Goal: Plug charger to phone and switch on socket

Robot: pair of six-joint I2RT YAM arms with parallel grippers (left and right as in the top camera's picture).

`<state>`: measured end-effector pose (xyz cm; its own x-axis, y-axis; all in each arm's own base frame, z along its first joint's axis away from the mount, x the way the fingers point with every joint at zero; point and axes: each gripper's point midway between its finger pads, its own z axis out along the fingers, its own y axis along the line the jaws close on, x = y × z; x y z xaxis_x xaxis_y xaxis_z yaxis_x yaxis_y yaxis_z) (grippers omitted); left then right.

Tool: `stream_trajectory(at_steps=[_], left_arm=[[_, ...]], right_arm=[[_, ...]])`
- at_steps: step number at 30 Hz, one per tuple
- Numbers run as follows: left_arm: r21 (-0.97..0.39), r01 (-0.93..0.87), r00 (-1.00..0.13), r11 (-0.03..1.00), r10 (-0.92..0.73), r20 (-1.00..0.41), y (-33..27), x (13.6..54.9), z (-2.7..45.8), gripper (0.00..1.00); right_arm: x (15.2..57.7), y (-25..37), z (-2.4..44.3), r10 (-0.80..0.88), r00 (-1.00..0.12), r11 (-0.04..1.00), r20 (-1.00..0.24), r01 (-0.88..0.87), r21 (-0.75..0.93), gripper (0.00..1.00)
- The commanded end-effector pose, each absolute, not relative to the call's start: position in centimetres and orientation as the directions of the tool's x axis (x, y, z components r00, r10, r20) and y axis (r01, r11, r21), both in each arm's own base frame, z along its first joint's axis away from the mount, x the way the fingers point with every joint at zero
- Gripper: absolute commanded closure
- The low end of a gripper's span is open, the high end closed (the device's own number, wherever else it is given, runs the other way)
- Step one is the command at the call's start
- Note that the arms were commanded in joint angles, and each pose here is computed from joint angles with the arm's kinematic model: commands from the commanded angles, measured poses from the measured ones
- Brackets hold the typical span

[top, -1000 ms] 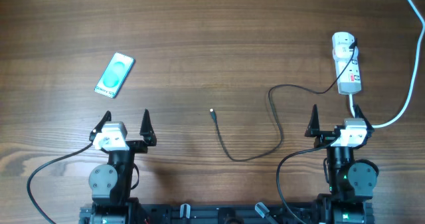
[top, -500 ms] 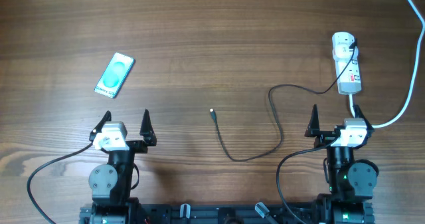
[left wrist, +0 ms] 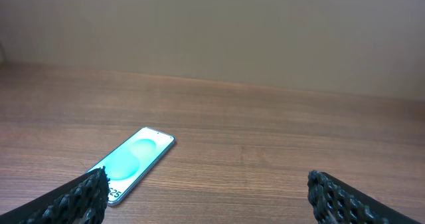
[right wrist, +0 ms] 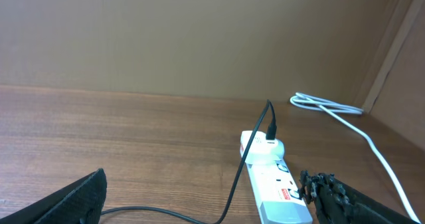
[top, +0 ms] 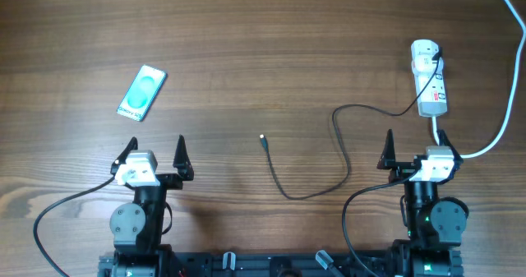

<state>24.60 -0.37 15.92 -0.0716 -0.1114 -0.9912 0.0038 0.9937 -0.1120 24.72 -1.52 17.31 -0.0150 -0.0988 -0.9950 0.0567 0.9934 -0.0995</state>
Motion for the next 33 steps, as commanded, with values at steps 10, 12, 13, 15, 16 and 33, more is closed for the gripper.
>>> stream_trajectory(at_steps=[10, 12, 13, 15, 16, 33], left_arm=[[-0.100, -0.023, 0.040, 0.995, -0.099, -0.994, 0.3, 24.7, 18.4, 0.00], [-0.103, -0.018, 0.073, 0.995, -0.101, -0.992, 0.2, 24.6, 19.2, 0.00], [-0.105, -0.007, 0.092, 0.994, -0.104, -0.990, 0.1, 24.6, 19.7, 0.00], [-0.102, 0.068, 0.098, 0.992, -0.108, -0.989, -1.2, 24.5, 20.3, 0.00], [-0.099, 0.097, 0.092, 0.990, -0.108, -0.990, -1.7, 24.4, 20.5, 0.00], [-0.225, 0.148, -0.305, 0.963, -0.172, -0.937, -3.7, 21.5, 30.3, 0.00]], right_arm=[[24.7, -1.2, 17.5, -0.104, -0.004, 0.994, -0.995, 0.041, -0.105, 0.00], [24.7, -1.2, 17.5, -0.105, -0.004, 0.994, -0.994, 0.041, -0.105, 0.00], [24.7, -1.2, 17.5, -0.104, -0.004, 0.994, -0.995, 0.041, -0.105, 0.00], [24.7, -1.2, 17.5, -0.104, -0.004, 0.994, -0.995, 0.041, -0.105, 0.01], [24.7, -1.2, 17.5, -0.104, -0.004, 0.994, -0.995, 0.041, -0.105, 0.00], [24.7, -1.2, 17.5, -0.104, -0.004, 0.994, -0.995, 0.041, -0.105, 0.00]])
